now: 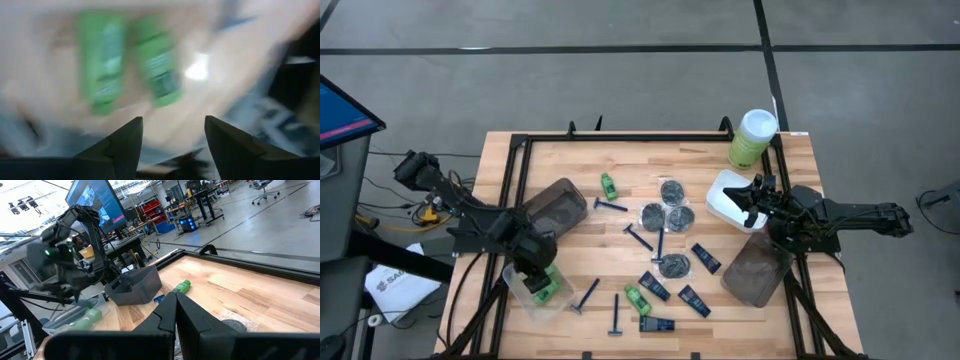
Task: Pick & Place Travel size toiletries
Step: Put the green shampoo into the transparent bin
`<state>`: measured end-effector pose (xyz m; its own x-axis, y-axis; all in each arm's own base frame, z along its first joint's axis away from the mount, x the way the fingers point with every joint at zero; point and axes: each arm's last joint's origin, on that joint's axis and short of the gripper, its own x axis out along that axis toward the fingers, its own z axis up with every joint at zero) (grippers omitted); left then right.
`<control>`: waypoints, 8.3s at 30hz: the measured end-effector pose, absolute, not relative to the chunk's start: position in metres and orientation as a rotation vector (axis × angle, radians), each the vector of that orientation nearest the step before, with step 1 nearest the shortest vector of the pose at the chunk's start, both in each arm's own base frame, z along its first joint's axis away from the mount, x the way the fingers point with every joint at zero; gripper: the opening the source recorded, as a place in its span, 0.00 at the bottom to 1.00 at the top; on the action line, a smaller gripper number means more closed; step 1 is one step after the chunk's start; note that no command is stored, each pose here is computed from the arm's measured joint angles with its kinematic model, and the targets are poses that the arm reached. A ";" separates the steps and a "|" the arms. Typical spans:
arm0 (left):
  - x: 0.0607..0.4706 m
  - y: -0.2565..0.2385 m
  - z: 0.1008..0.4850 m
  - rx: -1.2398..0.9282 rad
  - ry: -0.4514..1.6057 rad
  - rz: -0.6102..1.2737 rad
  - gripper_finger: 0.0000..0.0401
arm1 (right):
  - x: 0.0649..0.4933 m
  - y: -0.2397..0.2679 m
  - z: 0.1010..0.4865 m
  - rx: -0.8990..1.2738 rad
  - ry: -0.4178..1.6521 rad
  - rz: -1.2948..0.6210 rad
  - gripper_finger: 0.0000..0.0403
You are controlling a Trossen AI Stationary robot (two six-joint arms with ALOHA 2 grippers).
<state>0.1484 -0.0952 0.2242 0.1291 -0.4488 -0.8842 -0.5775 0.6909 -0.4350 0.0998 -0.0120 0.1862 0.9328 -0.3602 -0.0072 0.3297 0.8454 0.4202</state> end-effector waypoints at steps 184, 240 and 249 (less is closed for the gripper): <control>0.334 0.156 0.130 -0.707 0.970 0.913 0.58 | 0.100 -0.012 0.186 0.431 -0.071 -0.365 0.00; 0.318 0.130 0.225 -0.345 0.885 0.461 0.27 | 0.100 -0.012 0.184 0.428 -0.051 -0.370 0.00; 0.327 0.154 0.179 -0.349 1.033 0.493 0.64 | 0.100 -0.012 0.184 0.428 -0.051 -0.370 0.00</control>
